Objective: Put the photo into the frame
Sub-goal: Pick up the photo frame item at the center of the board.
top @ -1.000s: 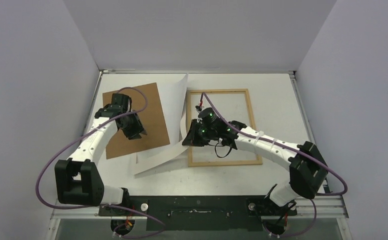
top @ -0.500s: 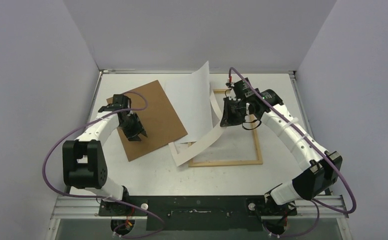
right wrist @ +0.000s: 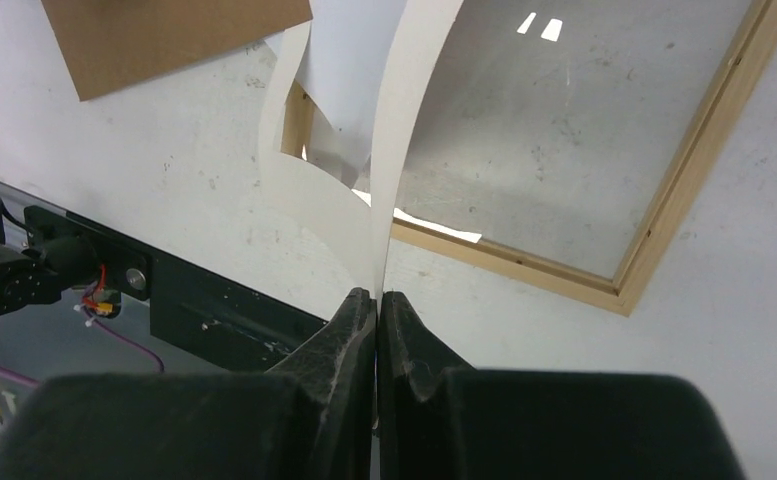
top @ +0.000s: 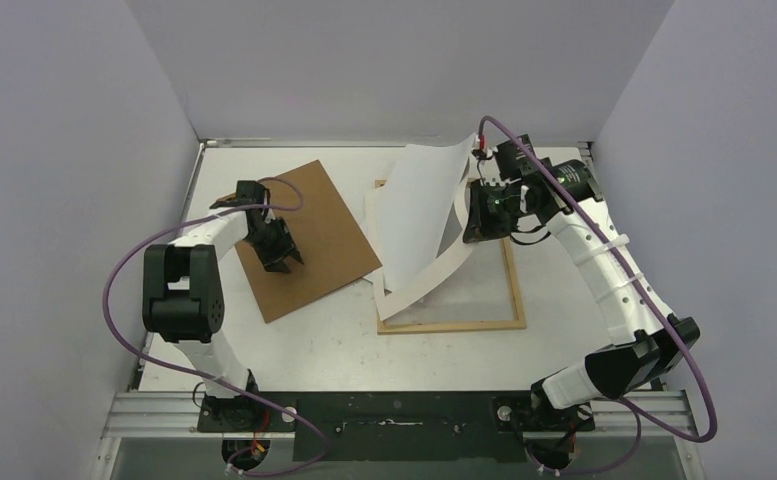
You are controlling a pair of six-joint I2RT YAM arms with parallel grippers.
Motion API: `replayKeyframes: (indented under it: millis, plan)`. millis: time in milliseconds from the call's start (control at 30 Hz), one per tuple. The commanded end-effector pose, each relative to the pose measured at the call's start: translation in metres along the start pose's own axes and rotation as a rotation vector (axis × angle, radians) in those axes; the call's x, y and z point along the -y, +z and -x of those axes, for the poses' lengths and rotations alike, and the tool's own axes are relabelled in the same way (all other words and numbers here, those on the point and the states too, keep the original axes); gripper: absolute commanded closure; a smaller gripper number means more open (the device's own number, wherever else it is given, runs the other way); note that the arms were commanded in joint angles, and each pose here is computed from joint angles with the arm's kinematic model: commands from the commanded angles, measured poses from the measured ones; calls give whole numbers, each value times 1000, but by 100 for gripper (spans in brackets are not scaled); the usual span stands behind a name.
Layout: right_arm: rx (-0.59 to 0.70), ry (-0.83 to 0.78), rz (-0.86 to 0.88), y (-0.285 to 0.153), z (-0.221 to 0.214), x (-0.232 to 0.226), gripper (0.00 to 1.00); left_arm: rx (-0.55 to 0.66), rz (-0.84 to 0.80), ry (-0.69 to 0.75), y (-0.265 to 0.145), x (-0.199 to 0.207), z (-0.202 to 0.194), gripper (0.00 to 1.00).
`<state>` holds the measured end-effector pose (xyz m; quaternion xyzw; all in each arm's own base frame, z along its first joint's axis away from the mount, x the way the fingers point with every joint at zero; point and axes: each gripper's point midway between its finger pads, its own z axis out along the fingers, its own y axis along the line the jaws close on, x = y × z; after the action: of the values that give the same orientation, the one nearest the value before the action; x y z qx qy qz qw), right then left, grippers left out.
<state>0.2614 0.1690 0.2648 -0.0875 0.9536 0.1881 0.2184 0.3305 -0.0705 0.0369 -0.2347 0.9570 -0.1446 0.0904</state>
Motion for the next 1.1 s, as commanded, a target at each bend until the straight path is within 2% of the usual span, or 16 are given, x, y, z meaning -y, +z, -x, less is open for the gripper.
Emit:
replayKeyframes:
  millis: [0, 100, 200, 300, 433, 667, 1000, 1067]
  plan:
    - [62, -3, 5, -29, 2, -2, 100, 56, -108, 58, -7, 29, 28, 59]
    - [139, 36, -17, -39, 13, 1, 100, 64, -136, 84, -7, 42, 32, 56]
    - [227, 78, -49, -51, 26, 7, 100, 68, -78, 98, -1, 38, 33, 53]
    - [282, 127, -74, -59, 33, 12, 100, 12, 71, 44, 11, 8, 26, 53]
    - [328, 177, -103, -65, 38, 19, 100, -50, 193, -45, 27, -32, 13, 53]
    - [372, 216, -65, -72, 46, 14, 100, -126, 317, -160, 31, -91, 11, 58]
    - [402, 258, -7, -72, 48, 7, 100, -88, 568, -60, 15, -141, 62, 62]
    - [405, 260, -1, -73, 48, 6, 100, -58, 531, -26, 14, -132, 72, 62]
